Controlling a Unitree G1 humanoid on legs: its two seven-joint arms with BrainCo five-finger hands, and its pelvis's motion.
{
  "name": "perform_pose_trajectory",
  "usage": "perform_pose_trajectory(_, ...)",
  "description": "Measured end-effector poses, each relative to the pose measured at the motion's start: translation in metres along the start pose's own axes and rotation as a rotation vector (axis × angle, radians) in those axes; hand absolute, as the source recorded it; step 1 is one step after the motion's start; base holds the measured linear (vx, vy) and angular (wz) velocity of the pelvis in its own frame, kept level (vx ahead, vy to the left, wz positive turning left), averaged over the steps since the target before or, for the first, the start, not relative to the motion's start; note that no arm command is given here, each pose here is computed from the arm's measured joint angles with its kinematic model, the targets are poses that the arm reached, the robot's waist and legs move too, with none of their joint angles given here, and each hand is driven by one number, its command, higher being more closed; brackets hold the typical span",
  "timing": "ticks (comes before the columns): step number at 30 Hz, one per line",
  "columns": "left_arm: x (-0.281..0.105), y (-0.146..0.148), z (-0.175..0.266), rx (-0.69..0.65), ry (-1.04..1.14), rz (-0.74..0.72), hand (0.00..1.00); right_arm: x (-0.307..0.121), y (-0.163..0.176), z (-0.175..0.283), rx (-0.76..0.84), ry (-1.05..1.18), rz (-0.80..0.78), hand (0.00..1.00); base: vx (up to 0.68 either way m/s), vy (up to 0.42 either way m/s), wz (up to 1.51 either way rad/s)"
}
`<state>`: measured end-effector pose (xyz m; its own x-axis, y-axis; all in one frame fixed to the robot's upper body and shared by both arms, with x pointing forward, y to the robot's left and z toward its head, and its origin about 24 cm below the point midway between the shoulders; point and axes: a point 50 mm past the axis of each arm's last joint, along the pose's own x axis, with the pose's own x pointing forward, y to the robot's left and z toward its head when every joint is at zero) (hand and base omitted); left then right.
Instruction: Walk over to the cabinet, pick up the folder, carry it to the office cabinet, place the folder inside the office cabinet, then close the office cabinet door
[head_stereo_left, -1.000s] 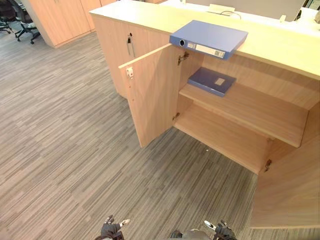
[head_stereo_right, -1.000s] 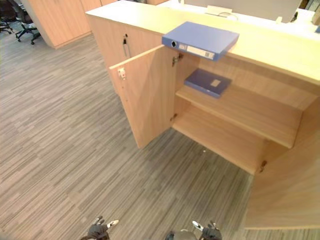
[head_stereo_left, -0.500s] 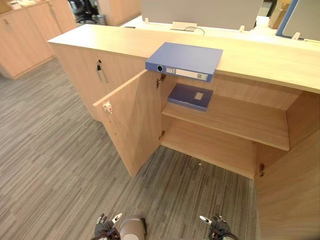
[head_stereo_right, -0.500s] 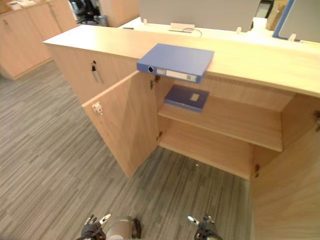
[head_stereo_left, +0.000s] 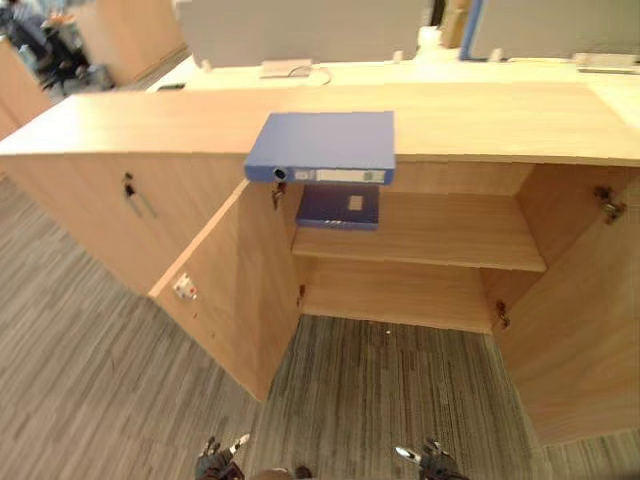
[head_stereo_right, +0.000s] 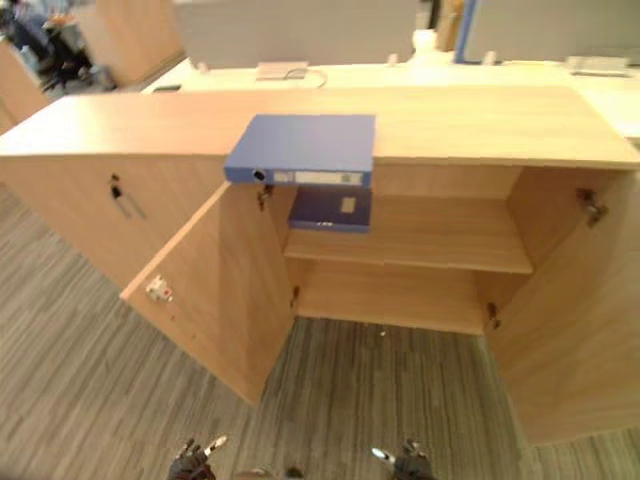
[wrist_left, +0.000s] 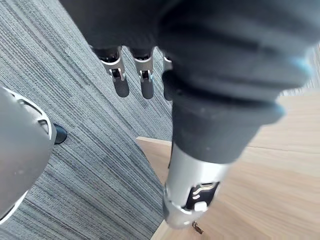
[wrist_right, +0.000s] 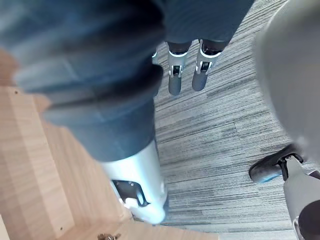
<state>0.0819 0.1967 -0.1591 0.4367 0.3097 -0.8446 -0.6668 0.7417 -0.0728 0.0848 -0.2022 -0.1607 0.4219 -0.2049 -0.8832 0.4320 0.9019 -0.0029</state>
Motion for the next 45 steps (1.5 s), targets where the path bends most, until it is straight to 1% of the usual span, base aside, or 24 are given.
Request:
perform_pose_trajectory(3, -0.001, 0.006, -0.008, 0.017, 0.04, 0.016, 0.0, 0.001, -0.003, 0.004, 0.007, -0.007, -0.013, 0.0, 0.01, 0.09, -0.37)
perform_pose_trajectory(6, 0.0, 0.004, -0.005, 0.027, 0.035, 0.006, 0.0, 0.002, -0.003, 0.006, 0.015, -0.013, -0.013, 0.0, 0.0, -0.036, -0.14)
perform_pose_trajectory(11, 0.002, 0.004, -0.003, 0.049, 0.034, 0.007, 0.0, 0.001, -0.004, 0.005, 0.044, -0.021, -0.022, 0.0, 0.09, -0.188, 0.73)
perform_pose_trajectory(13, 0.001, 0.001, -0.005, 0.036, 0.035, 0.003, 0.0, 0.001, -0.002, 0.005, 0.042, -0.021, -0.017, 0.0, 0.19, -0.214, 0.64)
perform_pose_trajectory(18, 0.0, 0.005, -0.005, 0.003, 0.031, 0.024, 0.0, 0.0, -0.001, 0.0, 0.035, -0.009, -0.01, 0.0, 0.22, -0.218, 0.22)
perform_pose_trajectory(25, 0.002, 0.0, 0.008, -0.036, -0.021, 0.017, 0.0, 0.0, 0.008, 0.003, 0.045, -0.03, 0.013, 0.0, 0.25, -0.078, -0.13)
perform_pose_trajectory(33, 0.004, -0.006, 0.019, 0.024, -0.058, -0.03, 0.0, 0.0, 0.009, 0.003, 0.047, -0.025, 0.016, 0.0, 0.22, 0.102, -0.5)
perform_pose_trajectory(35, 0.003, -0.01, 0.015, 0.051, -0.048, -0.053, 0.0, -0.001, 0.005, 0.002, 0.037, -0.027, 0.01, 0.0, 0.24, 0.279, -0.14)
perform_pose_trajectory(36, 0.004, -0.007, 0.016, 0.059, -0.047, -0.05, 0.0, -0.001, 0.006, 0.001, 0.035, -0.024, 0.011, 0.0, 0.26, 0.304, 0.1)
perform_pose_trajectory(38, 0.006, -0.004, 0.025, 0.082, -0.071, -0.051, 0.0, -0.002, 0.015, -0.001, 0.019, -0.017, 0.039, 0.0, 0.23, 0.304, 0.04)
perform_pose_trajectory(41, 0.007, -0.012, 0.026, 0.219, -0.066, -0.112, 0.0, -0.001, 0.025, 0.003, 0.026, -0.027, 0.068, 0.0, 0.17, 0.229, -0.18)
perform_pose_trajectory(42, 0.006, -0.018, 0.026, 0.329, -0.068, -0.16, 0.0, -0.001, 0.027, 0.002, 0.009, -0.025, 0.08, 0.0, 0.09, 0.11, -0.25)
perform_pose_trajectory(45, 0.004, -0.037, 0.03, 0.489, -0.1, -0.275, 0.0, -0.001, 0.029, 0.002, -0.024, -0.025, 0.103, 0.0, 0.04, 0.037, -0.14)
